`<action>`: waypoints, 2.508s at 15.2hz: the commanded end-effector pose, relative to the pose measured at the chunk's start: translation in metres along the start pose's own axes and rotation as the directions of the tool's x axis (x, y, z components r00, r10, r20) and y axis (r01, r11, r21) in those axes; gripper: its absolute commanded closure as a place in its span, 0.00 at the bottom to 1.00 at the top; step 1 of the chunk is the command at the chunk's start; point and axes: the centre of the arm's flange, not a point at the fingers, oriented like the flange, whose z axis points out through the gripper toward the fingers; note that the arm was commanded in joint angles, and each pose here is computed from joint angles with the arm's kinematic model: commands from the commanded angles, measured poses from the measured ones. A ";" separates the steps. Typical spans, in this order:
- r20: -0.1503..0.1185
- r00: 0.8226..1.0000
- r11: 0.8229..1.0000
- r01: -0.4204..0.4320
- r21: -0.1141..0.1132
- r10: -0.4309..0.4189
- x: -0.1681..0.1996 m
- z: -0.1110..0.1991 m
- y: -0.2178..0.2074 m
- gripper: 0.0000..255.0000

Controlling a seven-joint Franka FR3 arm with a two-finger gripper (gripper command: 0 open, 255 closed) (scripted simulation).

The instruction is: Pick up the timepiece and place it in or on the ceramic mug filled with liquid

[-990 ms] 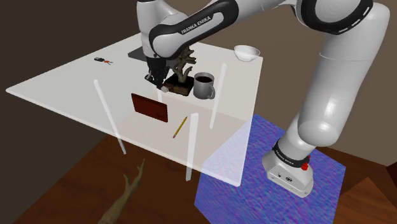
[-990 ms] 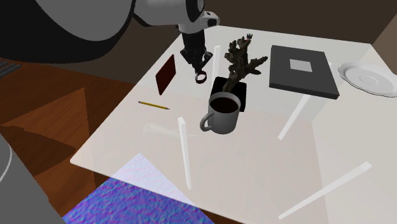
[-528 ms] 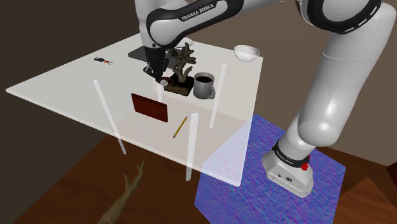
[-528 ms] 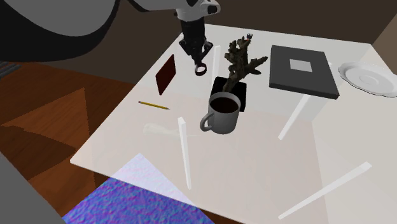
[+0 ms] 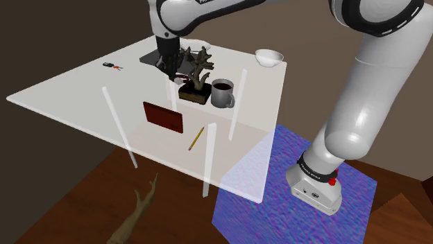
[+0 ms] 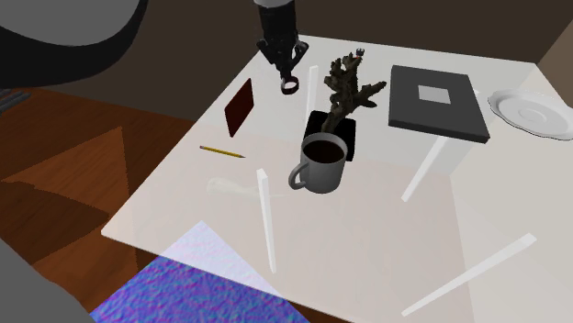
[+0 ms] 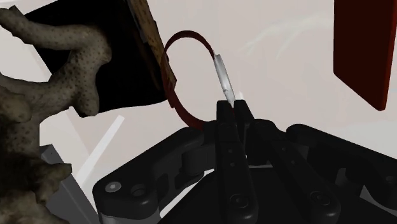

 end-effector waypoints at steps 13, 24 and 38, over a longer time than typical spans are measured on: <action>0.000 1.000 1.000 0.000 0.000 0.000 -0.040 -0.050 0.055 1.00; 0.000 1.000 1.000 0.000 0.000 0.000 -0.126 -0.054 0.153 1.00; 0.000 1.000 1.000 0.000 0.000 0.000 -0.132 0.019 0.146 1.00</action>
